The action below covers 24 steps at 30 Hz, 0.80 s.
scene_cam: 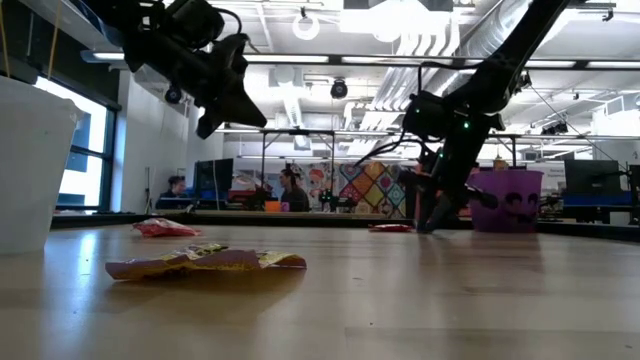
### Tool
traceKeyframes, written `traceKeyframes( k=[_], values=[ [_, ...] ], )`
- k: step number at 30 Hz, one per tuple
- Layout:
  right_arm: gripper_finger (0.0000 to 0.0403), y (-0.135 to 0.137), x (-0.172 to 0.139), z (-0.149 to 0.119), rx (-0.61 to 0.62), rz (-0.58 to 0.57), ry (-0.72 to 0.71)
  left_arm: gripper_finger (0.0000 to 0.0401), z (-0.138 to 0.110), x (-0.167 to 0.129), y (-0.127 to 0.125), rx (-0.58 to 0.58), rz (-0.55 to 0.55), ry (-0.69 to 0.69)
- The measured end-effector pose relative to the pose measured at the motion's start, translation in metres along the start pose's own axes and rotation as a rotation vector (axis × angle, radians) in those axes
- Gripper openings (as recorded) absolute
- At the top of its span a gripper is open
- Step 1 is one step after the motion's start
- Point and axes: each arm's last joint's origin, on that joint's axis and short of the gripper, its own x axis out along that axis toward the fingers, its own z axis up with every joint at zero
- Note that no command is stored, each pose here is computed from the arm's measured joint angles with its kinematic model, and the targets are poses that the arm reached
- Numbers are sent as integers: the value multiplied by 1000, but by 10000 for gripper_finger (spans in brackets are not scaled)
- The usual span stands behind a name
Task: Sort candy
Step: Put the white chocolate bar into the white bin
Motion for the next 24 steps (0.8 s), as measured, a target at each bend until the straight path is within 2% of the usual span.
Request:
traceKeyframes(
  k=[3,7,11,19,24],
  values=[
    [38,1,-7,1,-18,23,10,0,0,0,0,-87,-17,7],
    [29,6,-21,3,-60,102,18,0,1,-1,1,-288,-37,16],
    [32,20,-44,0,-216,236,-11,8,4,0,1,-415,-75,6],
    [34,67,-88,-22,-639,483,-99,91,7,22,3,-605,-198,14],
    [34,97,-111,-33,-784,581,-149,149,8,43,7,-687,-280,9]
  ],
)
